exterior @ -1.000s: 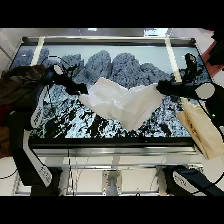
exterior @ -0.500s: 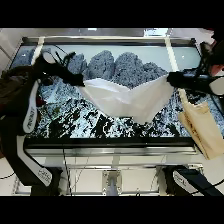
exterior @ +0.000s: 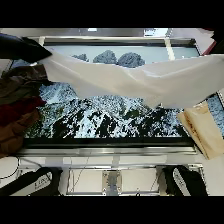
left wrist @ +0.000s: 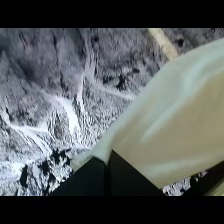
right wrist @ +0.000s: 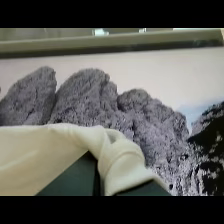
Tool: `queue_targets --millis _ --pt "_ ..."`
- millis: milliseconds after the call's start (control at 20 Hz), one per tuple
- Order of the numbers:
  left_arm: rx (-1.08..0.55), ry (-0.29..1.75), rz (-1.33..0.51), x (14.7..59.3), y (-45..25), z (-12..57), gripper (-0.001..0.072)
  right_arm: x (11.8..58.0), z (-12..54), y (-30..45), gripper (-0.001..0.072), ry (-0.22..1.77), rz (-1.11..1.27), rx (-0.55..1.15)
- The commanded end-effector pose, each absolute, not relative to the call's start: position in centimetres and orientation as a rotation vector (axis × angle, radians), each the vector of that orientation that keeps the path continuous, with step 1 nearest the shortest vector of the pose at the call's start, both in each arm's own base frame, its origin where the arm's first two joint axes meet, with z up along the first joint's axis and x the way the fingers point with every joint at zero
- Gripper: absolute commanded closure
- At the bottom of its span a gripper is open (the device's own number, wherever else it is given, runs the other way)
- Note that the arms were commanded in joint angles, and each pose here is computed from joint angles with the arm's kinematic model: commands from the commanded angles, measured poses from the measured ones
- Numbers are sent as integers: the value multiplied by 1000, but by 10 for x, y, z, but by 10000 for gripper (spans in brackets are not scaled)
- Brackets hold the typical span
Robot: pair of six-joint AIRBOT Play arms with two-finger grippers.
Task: Fold the shirts.
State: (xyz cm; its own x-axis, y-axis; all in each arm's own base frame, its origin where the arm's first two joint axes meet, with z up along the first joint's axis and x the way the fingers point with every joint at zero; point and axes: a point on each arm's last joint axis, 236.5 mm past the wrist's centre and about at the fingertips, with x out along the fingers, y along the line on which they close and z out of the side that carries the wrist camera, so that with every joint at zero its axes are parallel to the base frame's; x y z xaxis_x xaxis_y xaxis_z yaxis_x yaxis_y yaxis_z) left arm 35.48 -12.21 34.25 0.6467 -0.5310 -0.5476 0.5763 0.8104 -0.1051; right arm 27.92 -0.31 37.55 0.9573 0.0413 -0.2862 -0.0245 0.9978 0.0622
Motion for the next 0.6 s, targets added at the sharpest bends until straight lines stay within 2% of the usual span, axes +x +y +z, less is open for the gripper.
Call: queue_targets --millis 0,100,200,400,500,550 --pt "92 339 -580 320 -123 415 702 261 422 10 681 132 70 58" --pt "84 371 -510 347 -112 400 703 292 395 24 681 237 162 126" --pt "61 517 -393 395 -92 347 703 334 333 39 681 448 268 240" --pt "-13 924 -291 483 -76 173 702 421 176 36 680 817 304 449" --pt "-98 1050 -242 525 -76 83 701 463 106 29 677 882 243 516" --pt "-174 1089 -223 542 -82 42 665 484 77 29 626 888 216 552"
